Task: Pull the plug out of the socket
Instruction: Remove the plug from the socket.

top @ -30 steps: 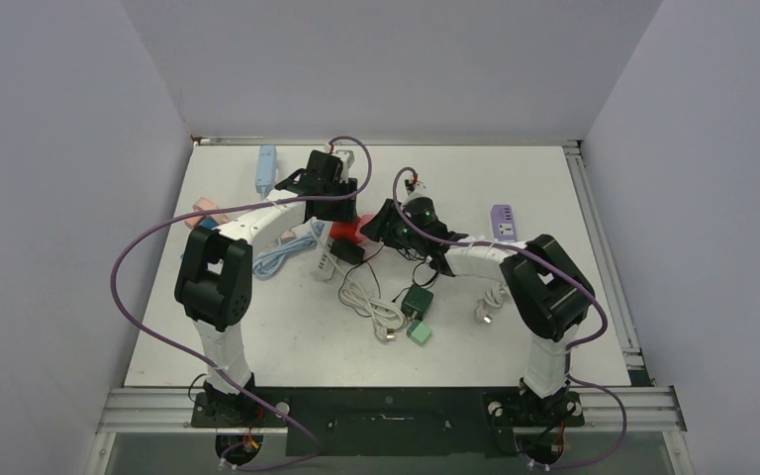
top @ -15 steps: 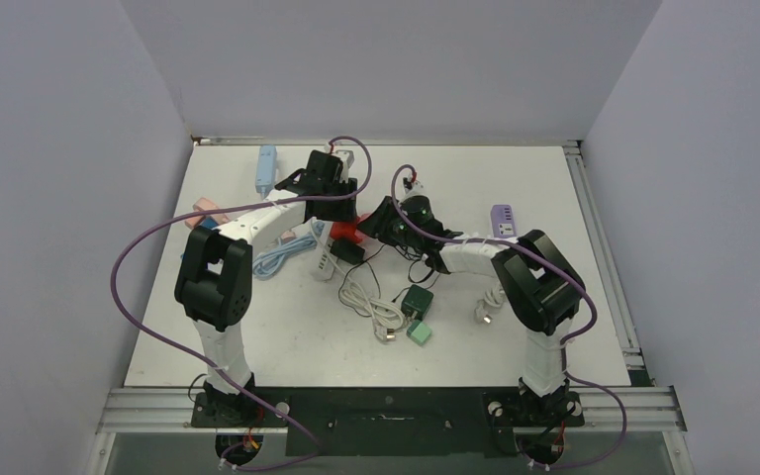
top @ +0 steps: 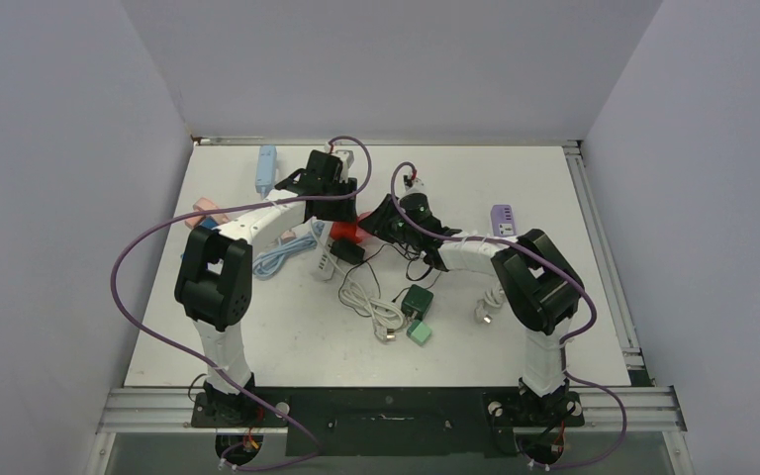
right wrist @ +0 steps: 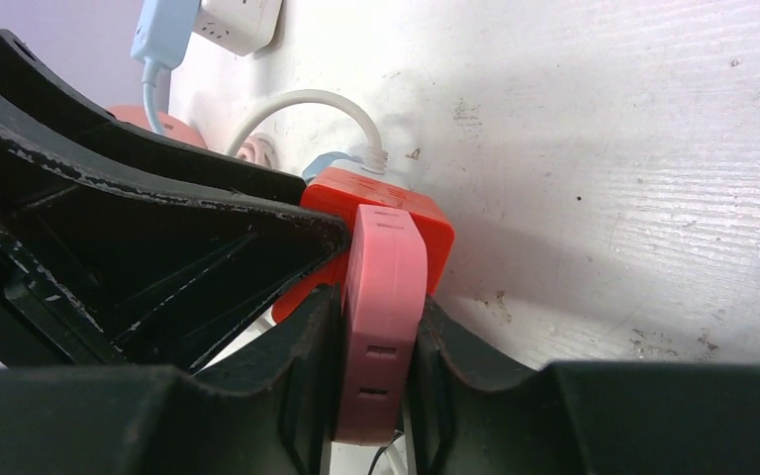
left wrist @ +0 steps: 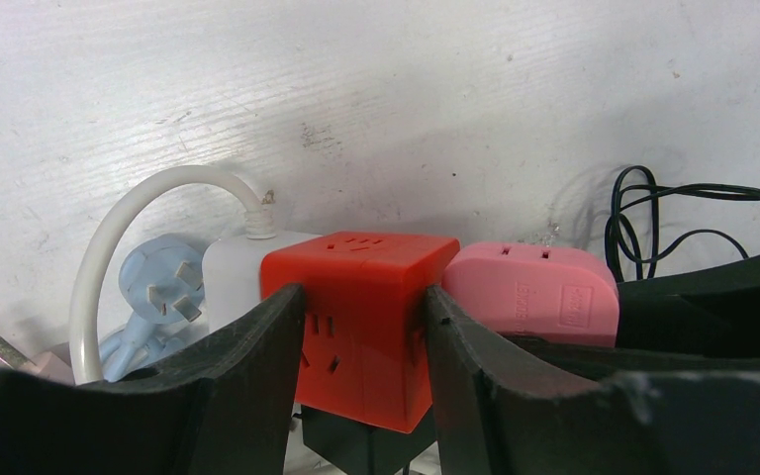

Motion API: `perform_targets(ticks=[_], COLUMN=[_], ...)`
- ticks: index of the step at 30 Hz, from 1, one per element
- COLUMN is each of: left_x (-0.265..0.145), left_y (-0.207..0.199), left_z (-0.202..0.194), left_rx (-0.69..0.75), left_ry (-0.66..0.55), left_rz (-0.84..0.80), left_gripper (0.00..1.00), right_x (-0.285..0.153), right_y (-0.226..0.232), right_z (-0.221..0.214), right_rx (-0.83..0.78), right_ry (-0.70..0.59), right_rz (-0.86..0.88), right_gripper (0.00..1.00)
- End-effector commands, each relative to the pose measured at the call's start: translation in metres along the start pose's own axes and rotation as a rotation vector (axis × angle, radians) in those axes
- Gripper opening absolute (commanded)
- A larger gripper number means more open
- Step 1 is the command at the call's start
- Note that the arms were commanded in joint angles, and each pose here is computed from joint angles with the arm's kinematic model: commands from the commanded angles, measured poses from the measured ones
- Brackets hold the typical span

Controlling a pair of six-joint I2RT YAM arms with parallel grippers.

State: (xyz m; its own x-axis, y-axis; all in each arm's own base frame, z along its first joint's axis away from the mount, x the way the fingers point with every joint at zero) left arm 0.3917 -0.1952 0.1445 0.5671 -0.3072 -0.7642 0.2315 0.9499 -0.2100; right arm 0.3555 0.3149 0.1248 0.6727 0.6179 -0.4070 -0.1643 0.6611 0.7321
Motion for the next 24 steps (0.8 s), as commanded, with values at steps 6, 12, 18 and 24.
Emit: perform_targets(ticks=[6, 12, 18, 24], left_x=[0.016, 0.017, 0.017, 0.018], left_y=[0.015, 0.015, 0.016, 0.016], left_z=[-0.032, -0.032, -0.031, -0.033], left_rx=[0.011, 0.011, 0.013, 0.014], left_ry=[0.152, 0.154, 0.150, 0.160], left_rz=[0.061, 0.061, 0.065, 0.065], left_gripper=[0.38, 0.38, 0.38, 0.37], right_x=[-0.003, -0.009, -0.019, -0.021], right_y=[0.025, 0.038, 0.030, 0.005], right_z=[0.022, 0.024, 0.022, 0.007], right_rx=[-0.005, -0.001, 0.034, 0.090], right_ry=[-0.107, -0.132, -0.157, -0.129], right_rz=[0.033, 0.053, 0.049, 0.034], right_gripper=[0.12, 0.08, 0.05, 0.05])
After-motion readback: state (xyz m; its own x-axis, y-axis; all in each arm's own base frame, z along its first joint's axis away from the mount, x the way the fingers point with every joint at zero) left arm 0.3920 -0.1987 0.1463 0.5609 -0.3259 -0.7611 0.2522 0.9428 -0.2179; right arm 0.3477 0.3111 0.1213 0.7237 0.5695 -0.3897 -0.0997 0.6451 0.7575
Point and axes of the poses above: each gripper's point midway between its finger pads, its own x axis out along the fingers, its own y axis along the line the jaws close on, z = x × y, the point moved 7 cm from there along -x, back along the fingers
